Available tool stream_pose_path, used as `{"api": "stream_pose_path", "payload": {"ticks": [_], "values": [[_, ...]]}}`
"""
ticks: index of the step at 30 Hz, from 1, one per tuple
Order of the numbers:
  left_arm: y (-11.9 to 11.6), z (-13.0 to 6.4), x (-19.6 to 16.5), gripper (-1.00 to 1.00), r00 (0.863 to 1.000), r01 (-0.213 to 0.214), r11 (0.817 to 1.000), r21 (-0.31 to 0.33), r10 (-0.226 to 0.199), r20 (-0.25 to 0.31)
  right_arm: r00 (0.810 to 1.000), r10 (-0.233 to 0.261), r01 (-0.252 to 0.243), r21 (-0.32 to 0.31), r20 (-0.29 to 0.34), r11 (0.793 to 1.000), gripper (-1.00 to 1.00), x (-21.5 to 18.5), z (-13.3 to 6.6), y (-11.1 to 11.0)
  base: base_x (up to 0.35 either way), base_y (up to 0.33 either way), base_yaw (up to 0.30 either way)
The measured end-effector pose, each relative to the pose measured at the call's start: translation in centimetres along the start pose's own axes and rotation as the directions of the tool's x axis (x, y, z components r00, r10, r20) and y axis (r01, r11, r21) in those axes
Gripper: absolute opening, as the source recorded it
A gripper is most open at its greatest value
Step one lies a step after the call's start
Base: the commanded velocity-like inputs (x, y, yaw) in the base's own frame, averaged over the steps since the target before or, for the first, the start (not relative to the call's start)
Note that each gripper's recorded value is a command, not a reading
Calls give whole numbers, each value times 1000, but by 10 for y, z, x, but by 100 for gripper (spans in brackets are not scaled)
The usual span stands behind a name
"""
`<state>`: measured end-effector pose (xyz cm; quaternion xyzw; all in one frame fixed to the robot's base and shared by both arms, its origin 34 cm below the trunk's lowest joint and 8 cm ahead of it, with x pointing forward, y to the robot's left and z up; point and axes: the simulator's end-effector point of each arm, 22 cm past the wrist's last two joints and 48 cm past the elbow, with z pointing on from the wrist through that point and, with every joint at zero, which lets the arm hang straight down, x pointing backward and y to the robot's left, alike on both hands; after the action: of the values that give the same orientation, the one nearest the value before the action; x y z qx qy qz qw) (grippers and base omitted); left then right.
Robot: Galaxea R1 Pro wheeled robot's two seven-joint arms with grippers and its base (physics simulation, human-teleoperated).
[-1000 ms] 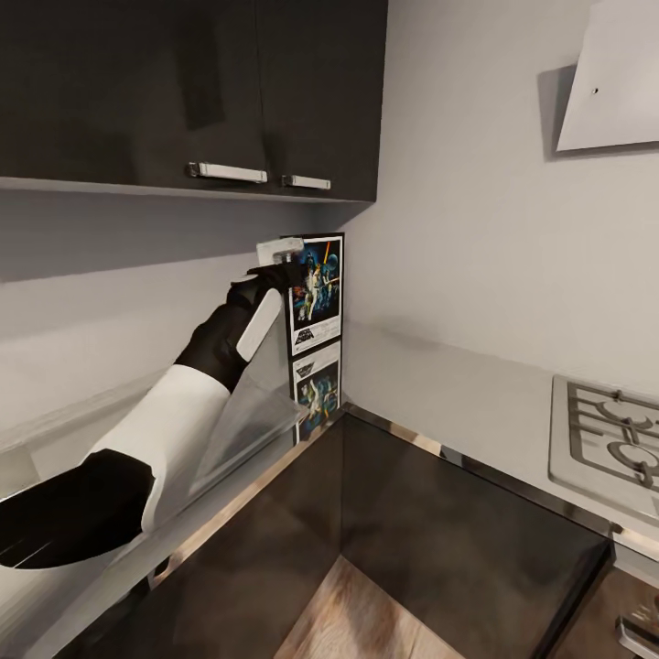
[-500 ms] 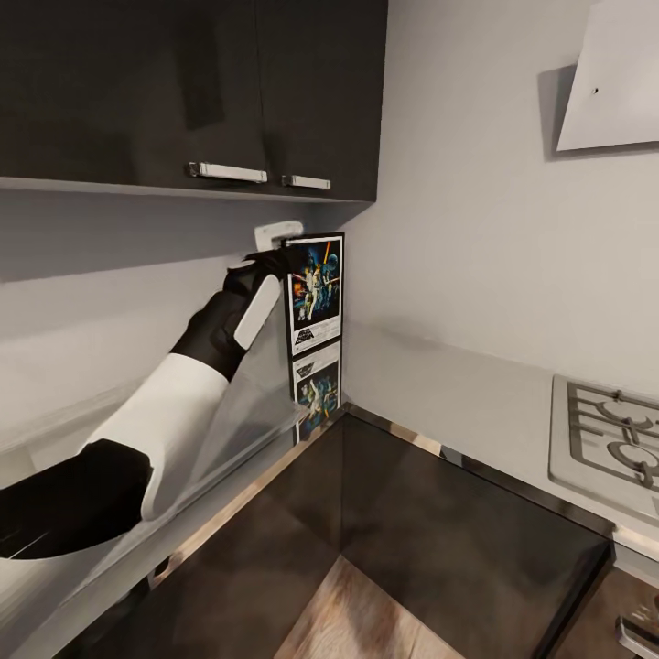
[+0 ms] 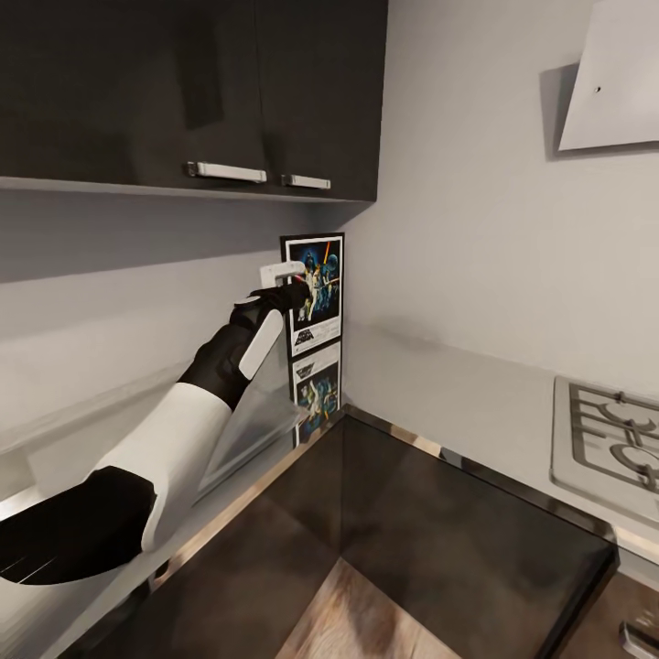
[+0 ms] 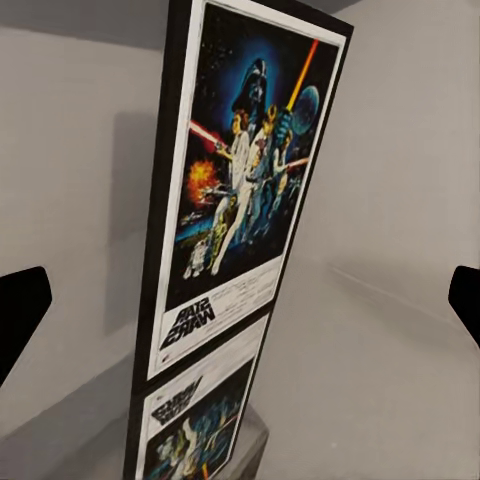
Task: Pick up the poster from the kitchen countertop and hang it on one of the wall nails in the kitchen.
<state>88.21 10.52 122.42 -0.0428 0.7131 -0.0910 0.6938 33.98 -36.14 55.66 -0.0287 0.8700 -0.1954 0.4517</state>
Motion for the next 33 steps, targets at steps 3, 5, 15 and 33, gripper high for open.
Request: {"api": "stream_pose_path", "payload": {"ticks": [3, 5, 15, 33], "values": [[0, 0, 0, 100, 1000, 0, 1000, 0, 0, -1, 1000, 0, 0, 0, 0, 1000, 100, 0, 0, 0, 77, 0, 0], [0, 0, 0, 100, 1000, -1, 1000, 1, 1, 0, 1000, 0, 0, 0, 0, 1000, 100, 0, 0, 0, 35, 0, 0], [0, 0, 0, 100, 1000, 0, 1000, 1, 0, -1, 1000, 0, 0, -2, 1, 1000, 100, 0, 0, 1, 10, 0, 0], [-1, 0, -1, 100, 1000, 0, 1000, 3, 0, 1, 1000, 0, 0, -2, 1, 1000, 100, -1, 0, 1, 142, -28, 0]]}}
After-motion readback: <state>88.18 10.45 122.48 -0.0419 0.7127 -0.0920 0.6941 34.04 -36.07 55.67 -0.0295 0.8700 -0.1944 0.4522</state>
